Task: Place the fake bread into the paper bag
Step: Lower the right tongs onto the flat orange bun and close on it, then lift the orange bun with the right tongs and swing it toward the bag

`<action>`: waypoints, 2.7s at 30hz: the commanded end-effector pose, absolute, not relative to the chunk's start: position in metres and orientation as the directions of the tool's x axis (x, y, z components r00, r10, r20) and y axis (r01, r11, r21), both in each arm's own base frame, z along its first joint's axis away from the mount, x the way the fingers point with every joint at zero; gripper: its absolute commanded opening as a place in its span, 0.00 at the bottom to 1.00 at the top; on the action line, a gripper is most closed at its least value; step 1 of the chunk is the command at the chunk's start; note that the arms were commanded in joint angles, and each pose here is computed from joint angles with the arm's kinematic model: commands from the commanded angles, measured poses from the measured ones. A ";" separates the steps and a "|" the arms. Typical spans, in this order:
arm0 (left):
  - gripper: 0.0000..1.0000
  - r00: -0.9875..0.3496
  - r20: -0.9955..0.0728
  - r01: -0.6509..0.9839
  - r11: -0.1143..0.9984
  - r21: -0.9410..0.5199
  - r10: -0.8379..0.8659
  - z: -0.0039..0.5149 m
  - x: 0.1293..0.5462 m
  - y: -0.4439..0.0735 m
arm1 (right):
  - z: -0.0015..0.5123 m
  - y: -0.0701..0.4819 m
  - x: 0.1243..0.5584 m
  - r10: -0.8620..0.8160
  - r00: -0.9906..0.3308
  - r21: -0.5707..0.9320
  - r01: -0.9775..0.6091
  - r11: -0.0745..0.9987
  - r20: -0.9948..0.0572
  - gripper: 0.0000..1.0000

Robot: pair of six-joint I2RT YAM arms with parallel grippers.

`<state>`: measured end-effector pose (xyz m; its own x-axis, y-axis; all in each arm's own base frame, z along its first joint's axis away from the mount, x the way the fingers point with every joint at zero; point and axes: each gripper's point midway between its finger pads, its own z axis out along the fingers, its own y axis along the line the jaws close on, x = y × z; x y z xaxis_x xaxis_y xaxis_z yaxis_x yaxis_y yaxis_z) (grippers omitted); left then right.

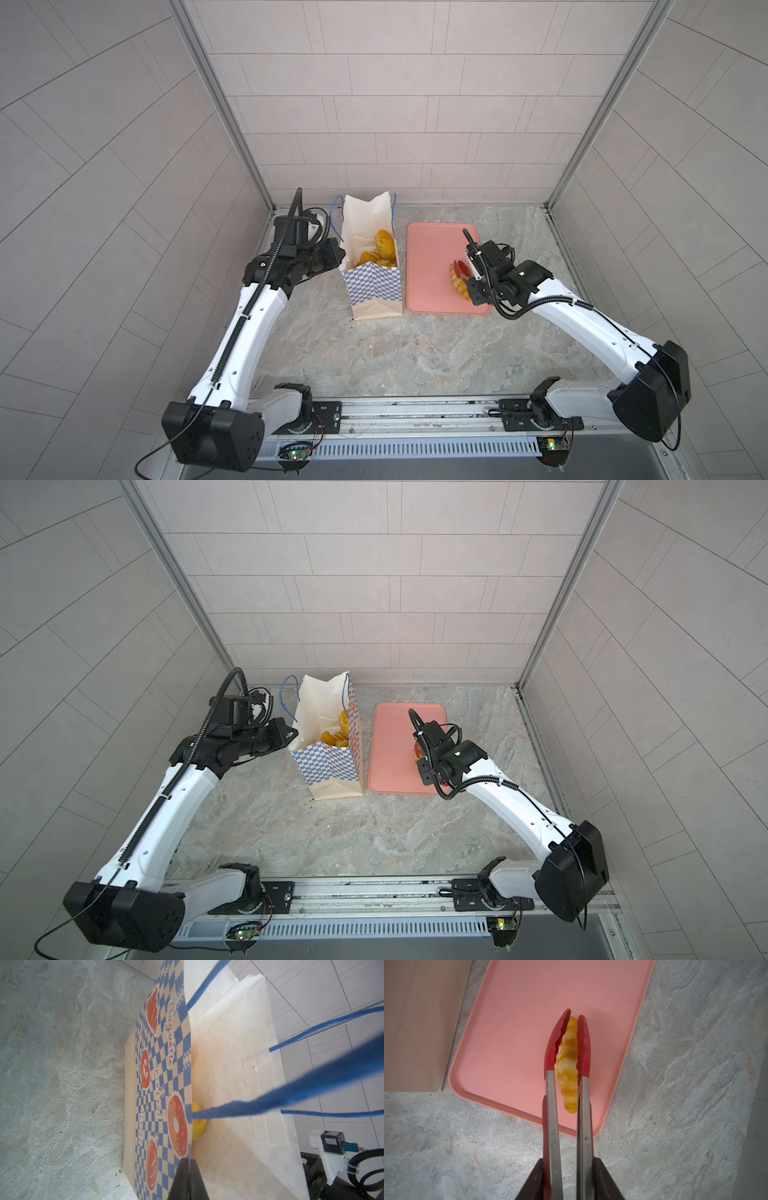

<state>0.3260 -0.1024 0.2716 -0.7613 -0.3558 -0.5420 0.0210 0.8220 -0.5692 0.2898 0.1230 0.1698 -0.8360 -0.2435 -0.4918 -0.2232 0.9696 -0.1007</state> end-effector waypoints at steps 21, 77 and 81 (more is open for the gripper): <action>0.00 -0.757 -0.553 0.046 0.817 -0.575 -0.347 0.275 0.324 -0.106 | 0.182 0.102 0.296 -0.184 -0.835 -0.062 -0.178 0.982 -0.518 0.43; 0.00 -0.756 -0.557 0.049 0.819 -0.572 -0.344 0.277 0.322 -0.105 | 0.252 0.110 0.299 -0.153 -0.782 -0.002 -0.190 0.982 -0.605 0.34; 0.00 -0.753 -0.560 0.050 0.818 -0.573 -0.346 0.278 0.322 -0.105 | 0.285 0.108 0.301 -0.126 -0.736 0.008 -0.176 0.984 -0.665 0.34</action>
<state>0.3257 -0.1030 0.2718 -0.7625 -0.3547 -0.5411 0.0235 0.8206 -0.5710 0.3019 0.1164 0.2553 -0.7811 -0.1547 -0.6050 -0.2045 0.9788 0.0137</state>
